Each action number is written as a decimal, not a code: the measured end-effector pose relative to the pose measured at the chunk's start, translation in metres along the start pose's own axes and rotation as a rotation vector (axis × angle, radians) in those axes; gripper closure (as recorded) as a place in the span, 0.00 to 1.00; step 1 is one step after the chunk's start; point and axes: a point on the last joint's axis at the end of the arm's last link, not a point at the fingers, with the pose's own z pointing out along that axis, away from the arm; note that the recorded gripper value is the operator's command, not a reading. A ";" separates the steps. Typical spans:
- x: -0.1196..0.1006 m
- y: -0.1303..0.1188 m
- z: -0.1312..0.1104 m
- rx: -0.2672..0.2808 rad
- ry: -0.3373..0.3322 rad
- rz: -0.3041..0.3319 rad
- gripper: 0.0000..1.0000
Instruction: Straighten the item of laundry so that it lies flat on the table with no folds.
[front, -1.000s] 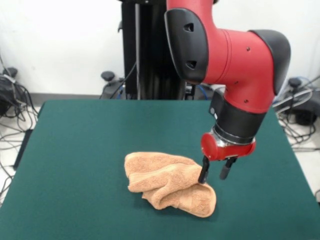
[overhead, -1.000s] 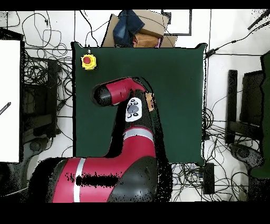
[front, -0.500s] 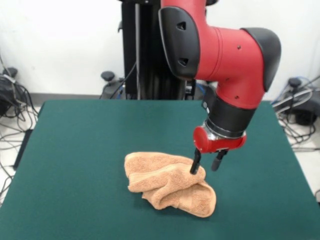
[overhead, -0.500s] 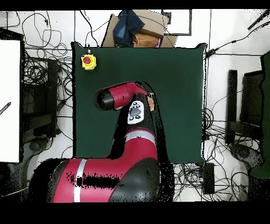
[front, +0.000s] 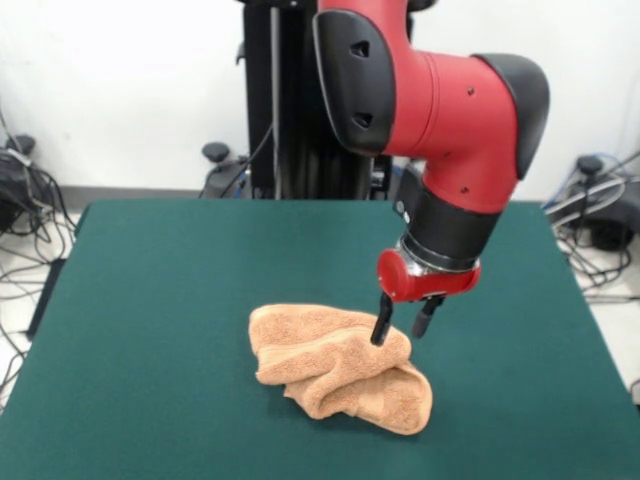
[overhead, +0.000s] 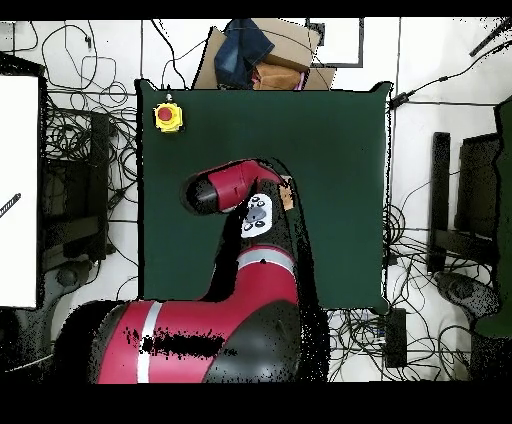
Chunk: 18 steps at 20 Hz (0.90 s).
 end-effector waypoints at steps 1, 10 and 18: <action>0.001 0.001 0.002 0.002 -0.003 -0.003 0.00; 0.020 0.017 0.037 0.017 0.004 -0.039 0.00; 0.042 0.041 0.066 0.008 0.036 -0.075 0.00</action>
